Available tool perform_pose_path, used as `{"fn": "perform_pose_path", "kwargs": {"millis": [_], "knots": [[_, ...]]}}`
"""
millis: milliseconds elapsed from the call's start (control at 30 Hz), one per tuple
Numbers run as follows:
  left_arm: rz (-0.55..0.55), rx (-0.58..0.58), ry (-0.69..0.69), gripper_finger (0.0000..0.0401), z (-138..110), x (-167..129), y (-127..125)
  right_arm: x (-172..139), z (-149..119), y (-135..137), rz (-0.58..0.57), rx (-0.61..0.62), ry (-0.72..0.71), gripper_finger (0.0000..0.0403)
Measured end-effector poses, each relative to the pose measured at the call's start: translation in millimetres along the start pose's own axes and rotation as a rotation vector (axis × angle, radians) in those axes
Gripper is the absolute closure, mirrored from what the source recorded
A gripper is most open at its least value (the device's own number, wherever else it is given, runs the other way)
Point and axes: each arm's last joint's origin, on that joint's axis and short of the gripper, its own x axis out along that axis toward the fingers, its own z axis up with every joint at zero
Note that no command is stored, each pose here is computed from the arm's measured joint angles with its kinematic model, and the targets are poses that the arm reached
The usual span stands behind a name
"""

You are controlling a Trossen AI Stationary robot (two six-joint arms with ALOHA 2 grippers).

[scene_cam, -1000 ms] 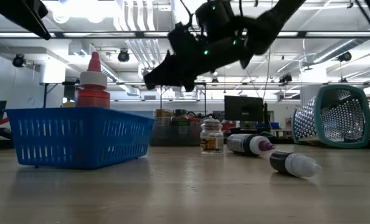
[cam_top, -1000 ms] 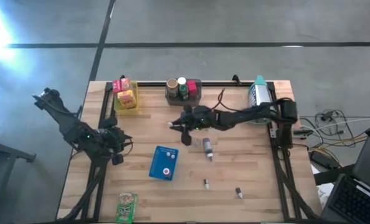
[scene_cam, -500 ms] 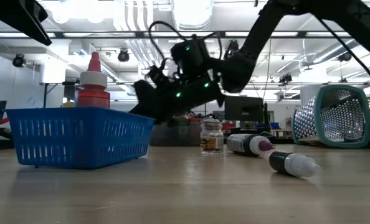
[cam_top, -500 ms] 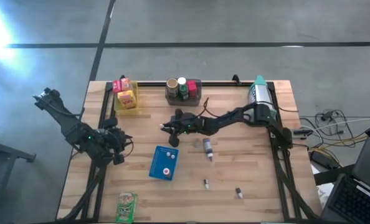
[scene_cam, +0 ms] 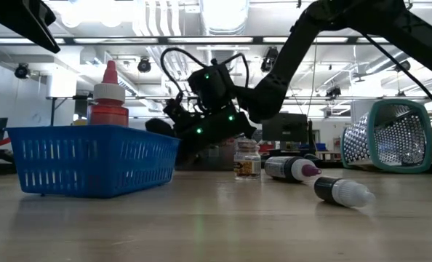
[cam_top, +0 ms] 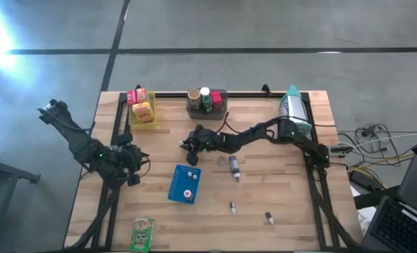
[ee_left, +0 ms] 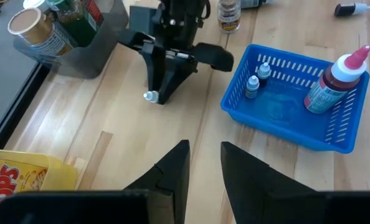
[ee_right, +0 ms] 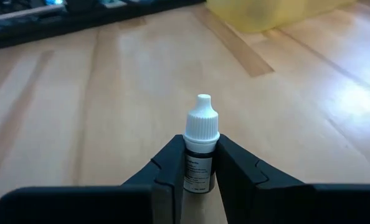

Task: Pick & Place Kitchen Items
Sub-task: Put the green food coloring bottle into the blue bin

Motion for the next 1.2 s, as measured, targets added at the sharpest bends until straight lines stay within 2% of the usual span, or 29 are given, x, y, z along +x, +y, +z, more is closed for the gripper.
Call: {"fn": "perform_pose_path", "kwargs": {"millis": [167, 400, 667, 933, 1200], "knots": [[-0.001, 0.000, 0.000, 0.0304, 0, 0, 0, 0, -2, -4, -0.046, 0.000, 0.012, 0.0330], [-0.003, -0.006, -0.002, 0.0304, 0, 0, 0, 0, -2, -5, -0.049, -0.018, 0.020, 0.0331], [-0.005, -0.014, -0.003, 0.0304, 0, 0, 0, 0, -8, -6, -0.053, -0.022, 0.062, 0.0286], [-0.006, -0.027, -0.003, 0.0304, 1, 0, 0, -1, -5, -4, -0.021, -0.019, 0.057, 0.0256], [-0.007, -0.029, -0.002, 0.0304, 1, 0, -1, -9, 17, 2, -0.012, -0.049, 0.017, 0.0226]]}}
